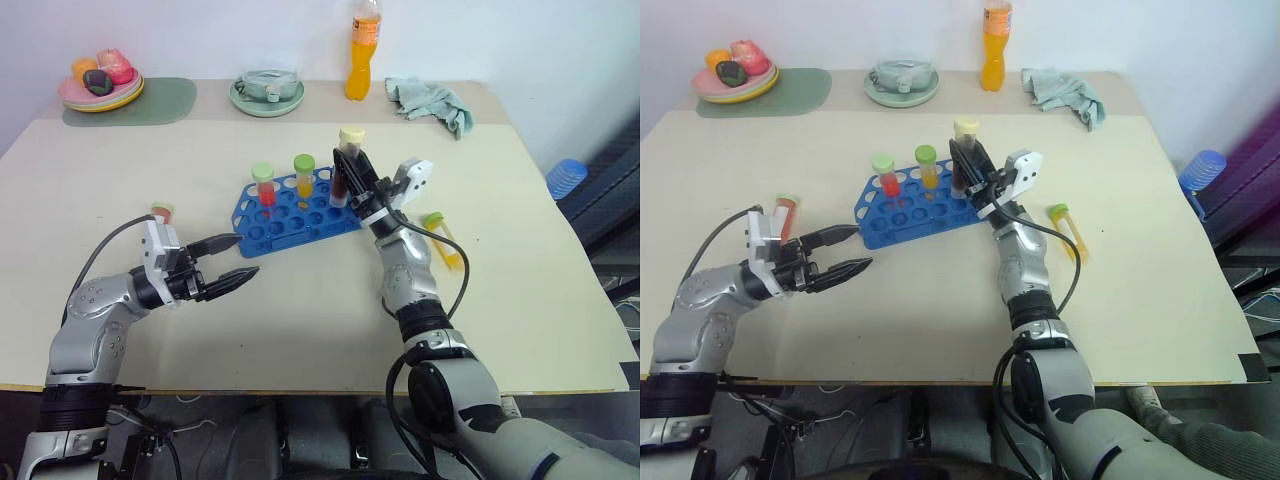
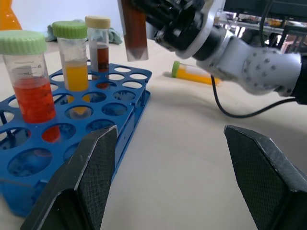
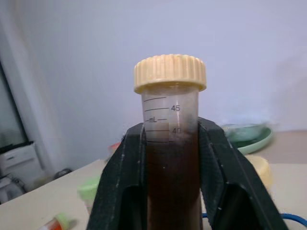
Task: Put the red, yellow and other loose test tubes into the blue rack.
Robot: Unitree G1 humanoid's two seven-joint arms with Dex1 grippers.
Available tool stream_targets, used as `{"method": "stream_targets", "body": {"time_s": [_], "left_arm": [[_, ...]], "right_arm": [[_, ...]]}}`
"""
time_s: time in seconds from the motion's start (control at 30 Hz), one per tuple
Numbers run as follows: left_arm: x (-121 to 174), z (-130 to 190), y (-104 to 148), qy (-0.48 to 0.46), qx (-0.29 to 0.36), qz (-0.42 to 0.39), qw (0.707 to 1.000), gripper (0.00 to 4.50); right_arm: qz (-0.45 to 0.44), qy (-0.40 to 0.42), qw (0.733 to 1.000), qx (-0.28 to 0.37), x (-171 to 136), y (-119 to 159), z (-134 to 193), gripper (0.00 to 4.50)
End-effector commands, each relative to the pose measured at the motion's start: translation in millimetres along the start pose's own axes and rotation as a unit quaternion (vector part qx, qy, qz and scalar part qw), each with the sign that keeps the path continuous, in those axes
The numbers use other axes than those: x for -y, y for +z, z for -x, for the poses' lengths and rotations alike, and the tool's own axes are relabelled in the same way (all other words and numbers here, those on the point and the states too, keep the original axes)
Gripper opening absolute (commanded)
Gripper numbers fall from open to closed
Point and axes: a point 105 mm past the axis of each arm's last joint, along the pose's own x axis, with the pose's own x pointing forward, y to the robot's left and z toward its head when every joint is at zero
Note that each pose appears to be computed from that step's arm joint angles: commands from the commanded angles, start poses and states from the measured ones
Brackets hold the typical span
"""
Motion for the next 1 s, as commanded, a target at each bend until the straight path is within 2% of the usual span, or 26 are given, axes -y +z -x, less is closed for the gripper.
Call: {"method": "stream_targets", "body": {"time_s": [0.03, 0.33, 0.67, 1.0], "left_arm": [[-2.7, 9.1, 15.2, 0.011, 0.012, -0.028, 0.999, 3.66], [-3.9, 16.7, 16.5, 0.027, 0.005, -0.034, 0.999, 3.66], [-3.2, 16.3, 19.3, 0.028, 0.006, -0.039, 0.999, 3.66], [0.3, 18.9, 26.4, 0.029, -0.001, -0.051, 0.998, 3.66]], "right_arm": [[0.016, -0.005, 1.0, 0.015, 3.0, -1.2, -0.7, 0.78], [0.032, -0.052, 0.998, 0.014, 20.6, -7.4, 10.9, 0.78], [0.047, -0.063, 0.997, -0.013, 12.3, -23.9, 10.7, 0.78], [0.079, -0.089, 0.993, -0.026, 9.8, -29.0, 5.3, 0.78]]}}
